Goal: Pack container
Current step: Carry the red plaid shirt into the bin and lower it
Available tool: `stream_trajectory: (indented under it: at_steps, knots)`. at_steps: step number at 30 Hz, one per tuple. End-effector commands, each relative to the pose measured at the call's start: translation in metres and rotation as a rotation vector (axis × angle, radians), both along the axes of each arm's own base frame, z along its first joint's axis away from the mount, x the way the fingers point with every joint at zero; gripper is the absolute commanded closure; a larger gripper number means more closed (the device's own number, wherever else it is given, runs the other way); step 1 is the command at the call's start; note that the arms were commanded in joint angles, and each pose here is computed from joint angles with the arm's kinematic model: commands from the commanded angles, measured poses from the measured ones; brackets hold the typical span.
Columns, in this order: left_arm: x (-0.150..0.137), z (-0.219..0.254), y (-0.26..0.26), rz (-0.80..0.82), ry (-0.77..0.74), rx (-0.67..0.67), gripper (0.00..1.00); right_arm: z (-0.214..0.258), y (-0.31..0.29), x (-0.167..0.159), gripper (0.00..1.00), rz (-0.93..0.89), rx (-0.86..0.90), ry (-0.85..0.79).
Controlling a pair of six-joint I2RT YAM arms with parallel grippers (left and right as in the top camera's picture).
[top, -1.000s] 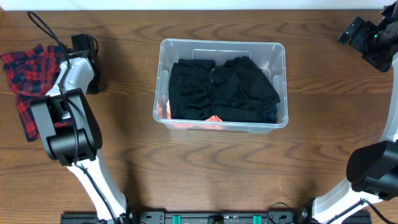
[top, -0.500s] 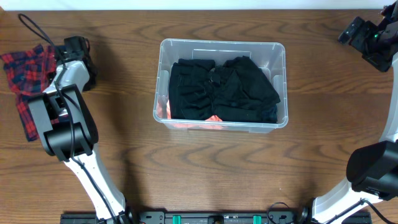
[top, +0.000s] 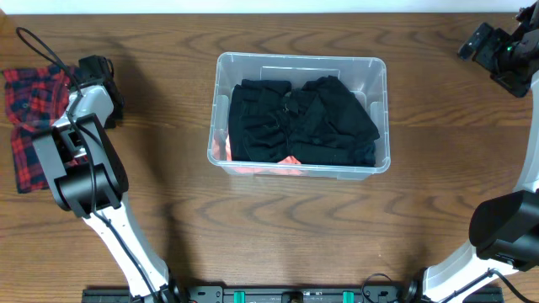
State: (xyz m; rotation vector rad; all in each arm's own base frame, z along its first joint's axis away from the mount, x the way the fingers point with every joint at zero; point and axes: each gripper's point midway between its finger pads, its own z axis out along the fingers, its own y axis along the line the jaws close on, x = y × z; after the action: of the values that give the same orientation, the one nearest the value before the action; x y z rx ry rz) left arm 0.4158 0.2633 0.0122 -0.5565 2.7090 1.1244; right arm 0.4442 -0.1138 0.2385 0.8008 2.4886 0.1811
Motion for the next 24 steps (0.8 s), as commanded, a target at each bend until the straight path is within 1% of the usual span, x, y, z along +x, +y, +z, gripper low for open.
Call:
stream_trajectory:
  at_steps: [1,5,7,10,14,18,21,24]
  knots:
    - [0.012,0.038,-0.018,-0.047,-0.074,-0.006,0.94,-0.002,0.000,0.002,0.01,-0.007,0.009,0.003]
    - [0.028,0.117,-0.038,-0.100,-0.239,0.039,0.94,-0.002,0.000,0.002,0.01,-0.008,0.008,0.003]
    - [0.035,0.162,-0.060,-0.175,-0.325,0.039,0.94,-0.002,0.000,0.002,0.01,-0.008,0.008,0.002]
    - [0.043,0.218,-0.102,-0.337,-0.423,0.014,0.94,-0.002,0.000,0.002,0.01,-0.008,0.008,0.003]
    - [0.045,0.283,-0.186,-0.664,-0.514,-0.036,0.94,-0.002,0.000,0.002,0.01,-0.008,0.008,0.003]
    - [0.029,0.320,-0.284,-1.035,-0.521,-0.077,0.94,-0.002,0.000,0.002,0.01,-0.007,0.009,0.003]
    - [0.014,0.329,-0.339,-1.190,-0.514,-0.085,0.94,-0.002,0.000,0.002,0.01,-0.008,0.008,0.003]
    - [0.001,0.326,-0.392,-1.313,-0.500,-0.119,0.94,-0.002,0.000,0.002,0.01,-0.008,0.008,0.002]
